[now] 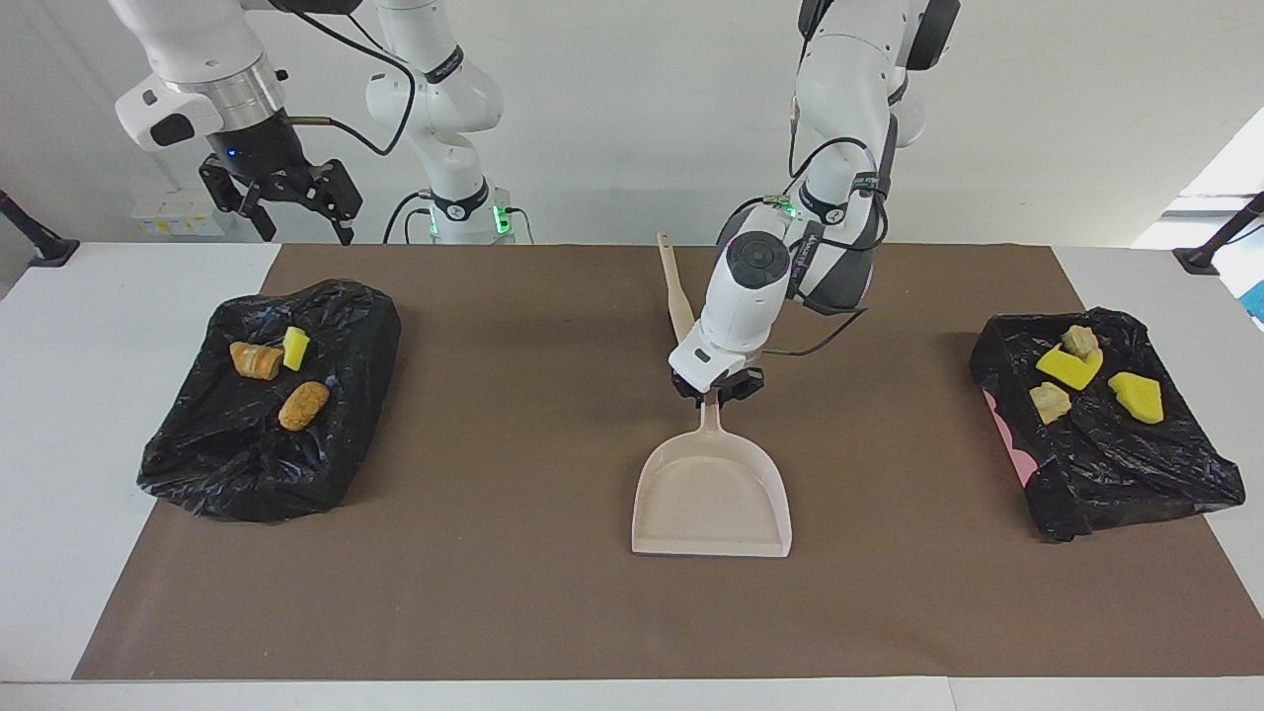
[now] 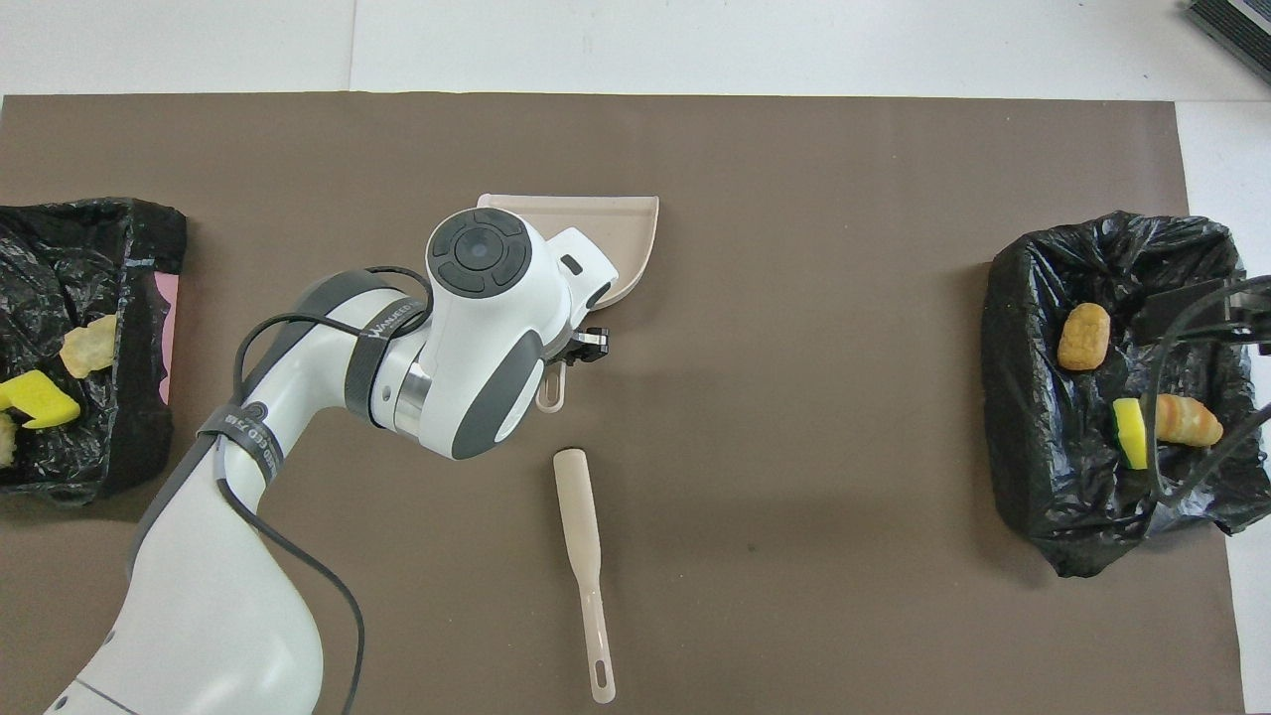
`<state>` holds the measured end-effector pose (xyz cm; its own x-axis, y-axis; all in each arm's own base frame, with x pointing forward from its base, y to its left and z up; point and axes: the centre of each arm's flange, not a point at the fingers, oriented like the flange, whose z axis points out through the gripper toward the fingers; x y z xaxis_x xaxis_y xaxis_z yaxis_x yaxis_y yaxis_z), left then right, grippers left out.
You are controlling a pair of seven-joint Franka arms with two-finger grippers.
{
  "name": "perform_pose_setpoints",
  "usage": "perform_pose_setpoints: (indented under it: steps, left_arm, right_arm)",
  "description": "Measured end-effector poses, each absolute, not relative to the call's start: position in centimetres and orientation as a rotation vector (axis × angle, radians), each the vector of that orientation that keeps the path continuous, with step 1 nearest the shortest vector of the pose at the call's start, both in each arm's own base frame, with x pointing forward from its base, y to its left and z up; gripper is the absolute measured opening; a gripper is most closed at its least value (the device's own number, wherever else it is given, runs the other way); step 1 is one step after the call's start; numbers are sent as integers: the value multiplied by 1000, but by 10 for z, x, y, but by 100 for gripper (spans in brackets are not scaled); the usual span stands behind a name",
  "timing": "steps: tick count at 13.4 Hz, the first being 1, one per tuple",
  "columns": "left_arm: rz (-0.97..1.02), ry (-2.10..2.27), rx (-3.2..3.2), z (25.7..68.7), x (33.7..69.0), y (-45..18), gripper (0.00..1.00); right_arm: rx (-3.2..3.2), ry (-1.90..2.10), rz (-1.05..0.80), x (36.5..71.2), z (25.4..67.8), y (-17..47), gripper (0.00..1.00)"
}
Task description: Sweep and dump trash in bin
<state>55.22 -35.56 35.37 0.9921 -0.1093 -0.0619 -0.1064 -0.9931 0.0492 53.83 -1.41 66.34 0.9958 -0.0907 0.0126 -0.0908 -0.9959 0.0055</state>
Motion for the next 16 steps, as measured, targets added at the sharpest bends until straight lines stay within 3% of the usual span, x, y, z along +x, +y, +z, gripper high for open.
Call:
perform_pose_setpoints:
  steps: [2, 7, 11, 16]
  left_arm:
    - [-118, -171, 3095, 354, 550, -356, 44]
    - [-148, -194, 3106, 406, 552, -318, 100]
    - [-109, -250, 3078, 492, 560, -216, 100]
    - [26, -177, 3060, 581, 541, -111, 100]
  right_arm:
    - [3132, -142, 19, 538, 663, -14, 100]
    - [3132, -142, 19, 538, 663, -14, 100]
    - [3132, -142, 19, 538, 663, -14, 100]
    - [3132, -142, 19, 538, 663, -14, 100]
